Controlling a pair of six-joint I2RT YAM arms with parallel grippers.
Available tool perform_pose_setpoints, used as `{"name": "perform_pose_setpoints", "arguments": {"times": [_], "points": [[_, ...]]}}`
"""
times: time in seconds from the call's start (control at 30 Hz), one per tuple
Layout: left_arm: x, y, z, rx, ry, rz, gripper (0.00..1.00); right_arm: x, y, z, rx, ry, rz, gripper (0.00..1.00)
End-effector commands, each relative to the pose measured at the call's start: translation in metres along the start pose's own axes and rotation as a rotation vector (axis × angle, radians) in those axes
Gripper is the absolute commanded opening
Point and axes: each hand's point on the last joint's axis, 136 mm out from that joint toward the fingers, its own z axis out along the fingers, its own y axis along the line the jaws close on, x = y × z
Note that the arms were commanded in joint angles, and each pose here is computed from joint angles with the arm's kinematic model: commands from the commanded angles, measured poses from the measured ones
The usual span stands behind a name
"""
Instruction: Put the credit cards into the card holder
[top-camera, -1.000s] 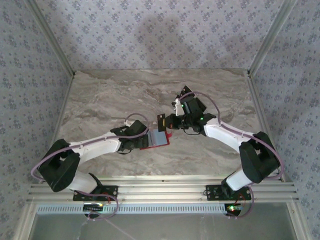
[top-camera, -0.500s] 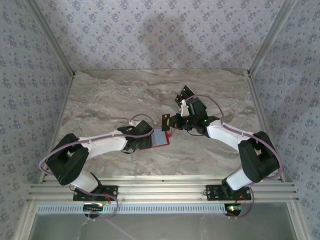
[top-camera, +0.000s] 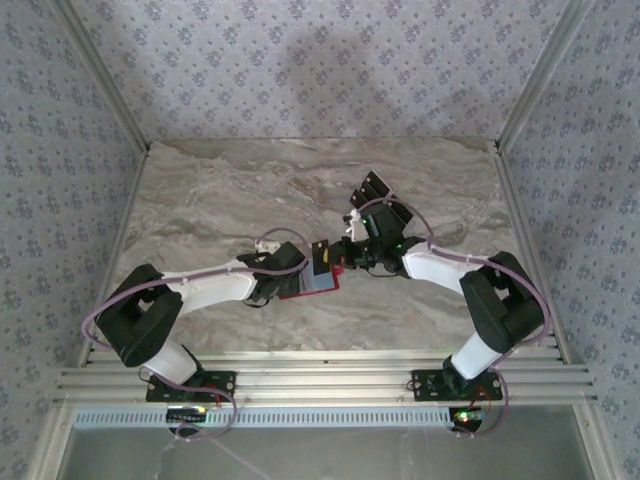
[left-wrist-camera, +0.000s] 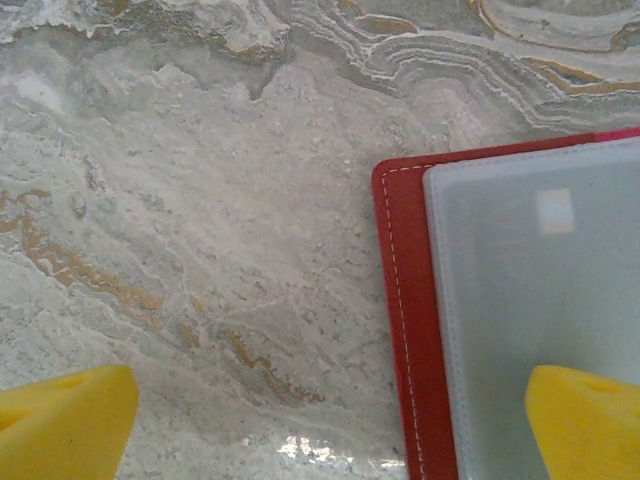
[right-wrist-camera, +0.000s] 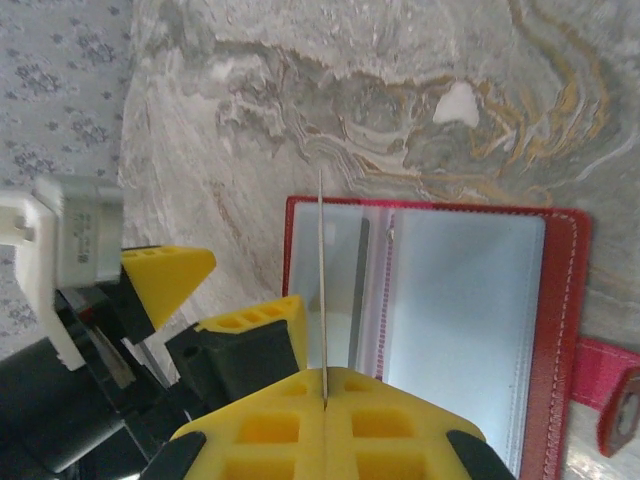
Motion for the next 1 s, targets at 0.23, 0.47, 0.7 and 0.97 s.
{"name": "perform_pose_setpoints", "arguments": {"times": [0.23, 0.47, 0.7, 0.97], "points": [[0.013, 0.018, 0.002, -0.065, 0.012, -0.04, 1.0, 0.017, -0.008, 0.025, -0.034, 0.061, 0.011, 0.0], [0.017, 0.022, 0.004, -0.073, 0.019, -0.049, 1.0, 0.021, -0.012, 0.034, -0.039, 0.071, 0.02, 0.0], [0.019, 0.023, 0.005, -0.074, 0.021, -0.049, 1.0, 0.025, -0.012, 0.041, -0.046, 0.078, 0.015, 0.0], [0.022, 0.023, 0.006, -0.071, 0.026, -0.049, 1.0, 0.026, -0.02, 0.047, -0.032, 0.08, 0.012, 0.0]]}}
